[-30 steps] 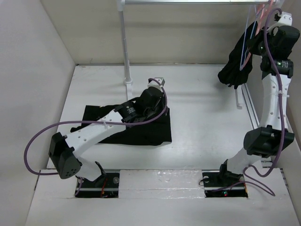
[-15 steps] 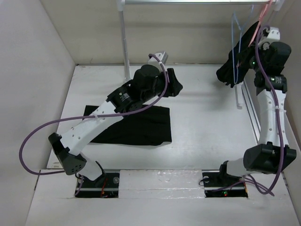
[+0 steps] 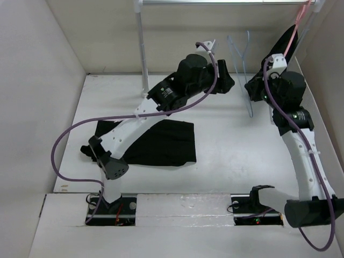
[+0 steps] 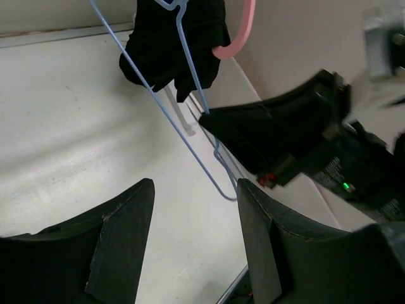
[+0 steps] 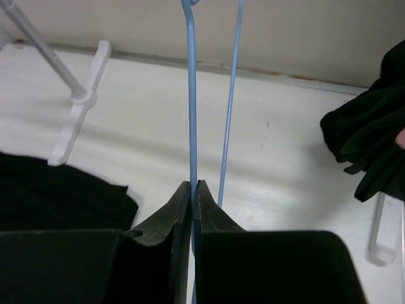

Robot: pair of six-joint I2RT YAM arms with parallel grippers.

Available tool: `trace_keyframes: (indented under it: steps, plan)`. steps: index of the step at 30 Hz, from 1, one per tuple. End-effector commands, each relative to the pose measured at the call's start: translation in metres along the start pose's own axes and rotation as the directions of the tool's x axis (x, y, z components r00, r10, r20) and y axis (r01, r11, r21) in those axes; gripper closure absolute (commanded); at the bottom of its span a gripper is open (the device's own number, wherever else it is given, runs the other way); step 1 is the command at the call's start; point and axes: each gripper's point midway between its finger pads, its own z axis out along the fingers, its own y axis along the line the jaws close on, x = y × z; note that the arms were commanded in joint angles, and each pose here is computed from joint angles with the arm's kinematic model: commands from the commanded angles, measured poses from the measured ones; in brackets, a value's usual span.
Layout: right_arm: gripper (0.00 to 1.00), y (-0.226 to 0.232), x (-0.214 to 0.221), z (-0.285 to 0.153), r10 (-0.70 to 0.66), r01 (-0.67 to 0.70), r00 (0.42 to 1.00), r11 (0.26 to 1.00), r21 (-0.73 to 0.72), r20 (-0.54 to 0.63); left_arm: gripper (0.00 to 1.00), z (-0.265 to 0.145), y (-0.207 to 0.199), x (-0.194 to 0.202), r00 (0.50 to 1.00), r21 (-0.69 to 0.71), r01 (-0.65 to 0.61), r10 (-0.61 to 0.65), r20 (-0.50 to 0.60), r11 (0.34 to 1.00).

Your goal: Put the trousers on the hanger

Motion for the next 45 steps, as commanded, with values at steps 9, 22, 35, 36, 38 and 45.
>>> trace_keyframes:
  steps: [9, 22, 35, 36, 38, 45]
  plan:
    - [1.0, 0.038, 0.061, -0.018, -0.099, 0.098, 0.987, 0.995, -0.017, -0.124, 0.47, 0.04, 0.035, 0.021, 0.997, -0.208, -0.066, 0.074, 0.031, 0.976]
    - [1.0, 0.053, 0.1, -0.037, -0.151, 0.157, 0.969, 0.987, 0.018, -0.197, 0.51, 0.053, 0.074, 0.041, 0.998, -0.364, -0.018, 0.038, 0.048, 0.931]
    - [1.0, 0.07, 0.102, -0.042, -0.177, 0.176, 0.964, 0.984, -0.023, -0.197, 0.57, 0.073, 0.073, 0.051, 0.998, -0.343, 0.021, -0.001, 0.057, 0.939]
    - [1.0, 0.07, 0.102, -0.042, -0.176, 0.176, 0.964, 0.984, -0.02, -0.2, 0.6, 0.073, 0.073, 0.052, 0.998, -0.343, 0.024, -0.004, 0.057, 0.939]
    - [1.0, 0.075, 0.102, -0.044, -0.184, 0.181, 0.964, 0.983, -0.031, -0.194, 0.63, 0.074, 0.076, 0.053, 0.998, -0.353, 0.022, -0.001, 0.057, 0.935]
    - [1.0, 0.084, 0.106, -0.044, -0.211, 0.206, 0.955, 0.977, -0.044, -0.208, 0.81, 0.076, 0.078, 0.052, 0.997, -0.359, 0.029, -0.004, 0.071, 0.933]
